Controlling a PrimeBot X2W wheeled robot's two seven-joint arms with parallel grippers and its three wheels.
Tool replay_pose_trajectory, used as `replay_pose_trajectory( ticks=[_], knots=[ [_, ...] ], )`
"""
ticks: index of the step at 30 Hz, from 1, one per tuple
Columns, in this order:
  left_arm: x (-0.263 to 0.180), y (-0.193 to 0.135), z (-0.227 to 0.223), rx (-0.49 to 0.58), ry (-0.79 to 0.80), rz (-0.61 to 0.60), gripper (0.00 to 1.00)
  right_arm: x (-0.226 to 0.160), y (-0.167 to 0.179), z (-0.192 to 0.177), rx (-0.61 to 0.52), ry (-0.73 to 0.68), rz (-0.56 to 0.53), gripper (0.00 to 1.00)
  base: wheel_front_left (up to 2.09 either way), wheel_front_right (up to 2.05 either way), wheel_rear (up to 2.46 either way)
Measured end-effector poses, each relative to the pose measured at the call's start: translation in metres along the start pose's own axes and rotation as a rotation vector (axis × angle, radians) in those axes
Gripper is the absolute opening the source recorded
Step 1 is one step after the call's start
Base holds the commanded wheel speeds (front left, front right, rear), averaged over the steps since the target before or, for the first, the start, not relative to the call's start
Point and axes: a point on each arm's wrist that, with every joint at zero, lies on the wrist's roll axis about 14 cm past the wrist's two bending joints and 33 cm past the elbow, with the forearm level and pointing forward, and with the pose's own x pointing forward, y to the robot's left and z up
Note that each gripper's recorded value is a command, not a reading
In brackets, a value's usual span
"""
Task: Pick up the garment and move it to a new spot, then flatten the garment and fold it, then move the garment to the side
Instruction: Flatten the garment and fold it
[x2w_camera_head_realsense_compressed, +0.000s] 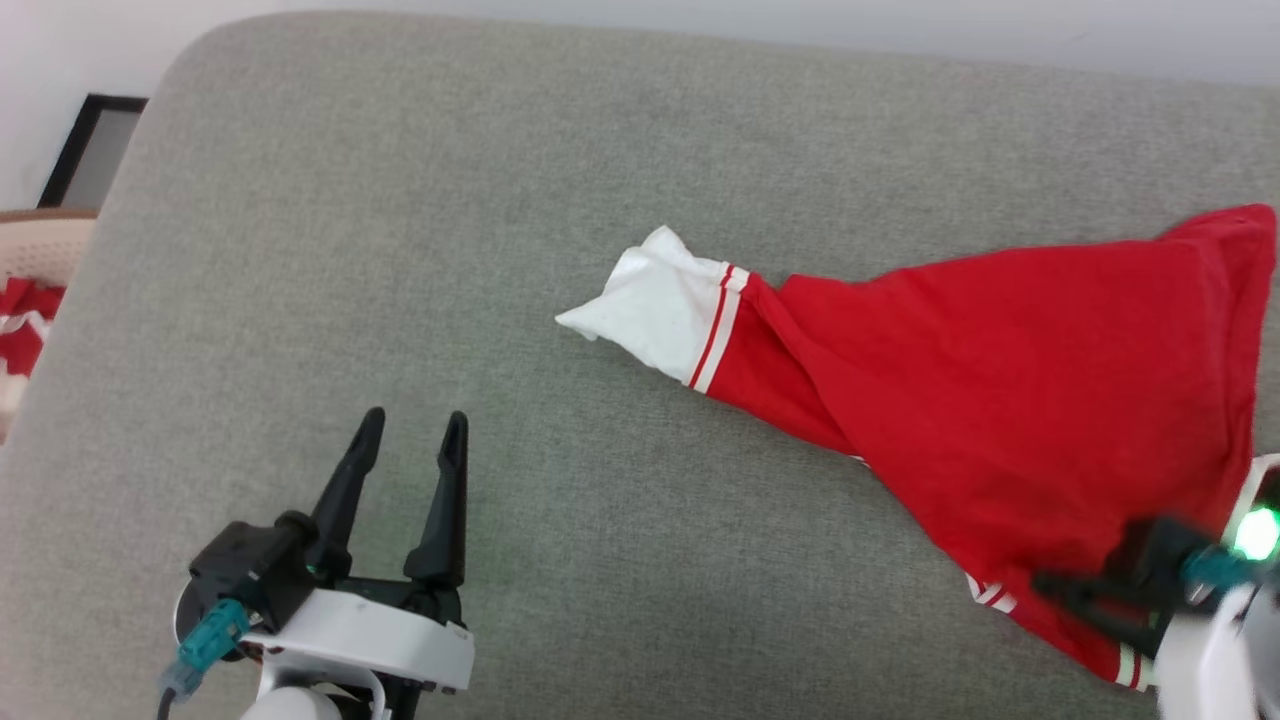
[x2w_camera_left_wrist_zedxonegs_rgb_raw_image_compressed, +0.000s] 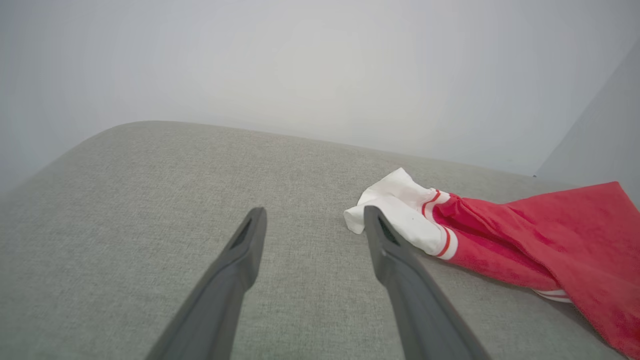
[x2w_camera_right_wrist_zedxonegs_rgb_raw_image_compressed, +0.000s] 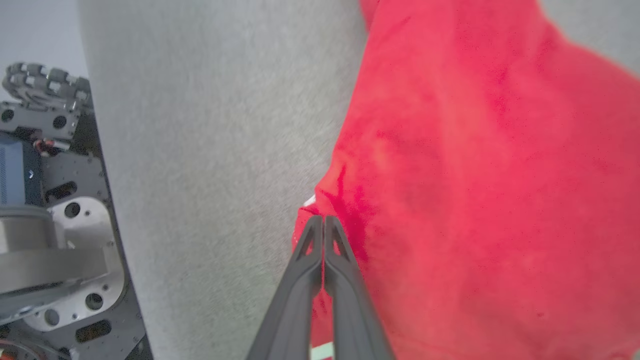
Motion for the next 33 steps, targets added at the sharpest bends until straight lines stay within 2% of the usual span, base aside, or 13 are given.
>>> replay_pose_trajectory(
  ticks=[8, 12, 19, 29, 33],
  knots=[
    [0.0, -0.011, 0.002, -0.014, -0.011, -0.035, 1.0, -0.034, -0.052, 0.052, -0.014, -0.161, -0.168, 0.0, 0.0, 0.0, 0.0],
    [0.001, -0.015, 0.0, -0.022, -0.007, -0.045, 1.0, -0.045, -0.091, 0.074, -0.02, -0.223, -0.265, 0.0, 0.0, 0.0, 0.0],
    [0.003, -0.017, -0.007, -0.038, 0.006, -0.046, 1.0, -0.036, -0.146, 0.089, 0.022, -0.255, -0.362, 0.0, 0.0, 0.0, 0.0],
    [0.014, -0.016, -0.014, -0.042, 0.019, -0.055, 1.0, -0.025, -0.261, 0.121, 0.052, -0.304, -0.612, 0.0, 0.0, 0.0, 0.0],
    [0.019, -0.018, -0.016, -0.041, 0.018, -0.062, 1.0, -0.027, -0.311, 0.125, 0.133, -0.332, -0.73, 0.0, 0.0, 0.0, 0.0]
  ],
)
